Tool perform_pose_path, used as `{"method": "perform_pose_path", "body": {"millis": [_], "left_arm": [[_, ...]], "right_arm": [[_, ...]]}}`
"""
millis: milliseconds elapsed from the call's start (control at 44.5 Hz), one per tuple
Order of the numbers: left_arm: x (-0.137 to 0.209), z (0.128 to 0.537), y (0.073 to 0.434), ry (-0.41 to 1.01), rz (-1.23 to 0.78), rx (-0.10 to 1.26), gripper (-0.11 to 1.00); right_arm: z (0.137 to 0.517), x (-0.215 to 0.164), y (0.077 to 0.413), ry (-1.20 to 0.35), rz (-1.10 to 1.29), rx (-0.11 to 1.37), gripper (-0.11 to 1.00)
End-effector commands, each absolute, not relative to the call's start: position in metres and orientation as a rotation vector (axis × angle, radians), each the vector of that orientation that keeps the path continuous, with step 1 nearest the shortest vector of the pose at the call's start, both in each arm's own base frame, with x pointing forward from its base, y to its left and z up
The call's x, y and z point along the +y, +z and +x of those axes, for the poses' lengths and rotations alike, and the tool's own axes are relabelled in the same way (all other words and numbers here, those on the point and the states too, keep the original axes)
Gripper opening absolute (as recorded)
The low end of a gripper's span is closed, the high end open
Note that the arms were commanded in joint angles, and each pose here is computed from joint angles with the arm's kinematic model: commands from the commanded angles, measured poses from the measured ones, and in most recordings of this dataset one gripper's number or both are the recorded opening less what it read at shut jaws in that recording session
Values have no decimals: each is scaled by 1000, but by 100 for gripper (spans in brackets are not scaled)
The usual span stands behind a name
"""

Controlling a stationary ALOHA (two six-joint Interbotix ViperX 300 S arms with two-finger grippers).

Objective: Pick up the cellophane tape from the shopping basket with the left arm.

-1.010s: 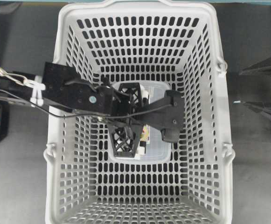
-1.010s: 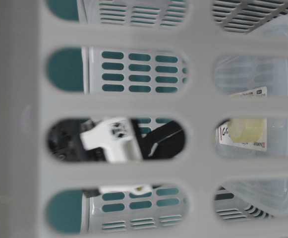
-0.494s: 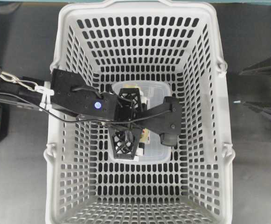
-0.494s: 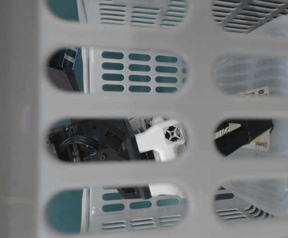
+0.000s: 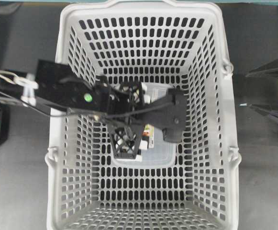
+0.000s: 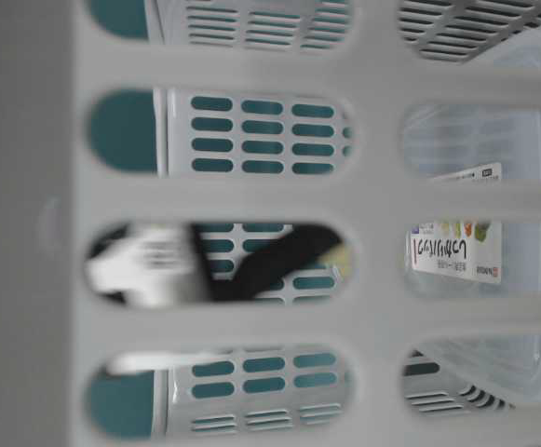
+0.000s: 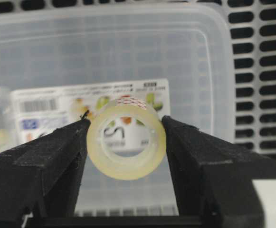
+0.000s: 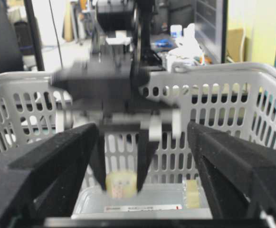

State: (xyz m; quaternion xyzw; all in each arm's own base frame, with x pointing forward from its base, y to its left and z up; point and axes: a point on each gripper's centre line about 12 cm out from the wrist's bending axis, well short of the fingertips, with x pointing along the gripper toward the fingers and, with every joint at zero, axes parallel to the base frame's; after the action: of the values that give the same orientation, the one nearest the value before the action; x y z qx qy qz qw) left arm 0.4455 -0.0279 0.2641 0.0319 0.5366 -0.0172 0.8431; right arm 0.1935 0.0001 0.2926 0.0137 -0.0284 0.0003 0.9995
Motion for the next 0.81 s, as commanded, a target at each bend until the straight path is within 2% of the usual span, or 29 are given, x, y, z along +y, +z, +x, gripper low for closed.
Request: {"method": "perform_pose_path", "body": {"millis": [0,157,247,786], "left_arm": [[-27,442,313,-30,65,1099,50],[-27,436,366,-23,60,1127,50],[-27,434,385,-21,57,1125,50],[-24,440,379,-12,55,1153,50]], "right_arm": [[195,0,299,1,34,-74,75],[195,0,299,0,34,-74,75],[195,0,299,2,32,-75,75],[195,0,299,0,34,-72,75]]}}
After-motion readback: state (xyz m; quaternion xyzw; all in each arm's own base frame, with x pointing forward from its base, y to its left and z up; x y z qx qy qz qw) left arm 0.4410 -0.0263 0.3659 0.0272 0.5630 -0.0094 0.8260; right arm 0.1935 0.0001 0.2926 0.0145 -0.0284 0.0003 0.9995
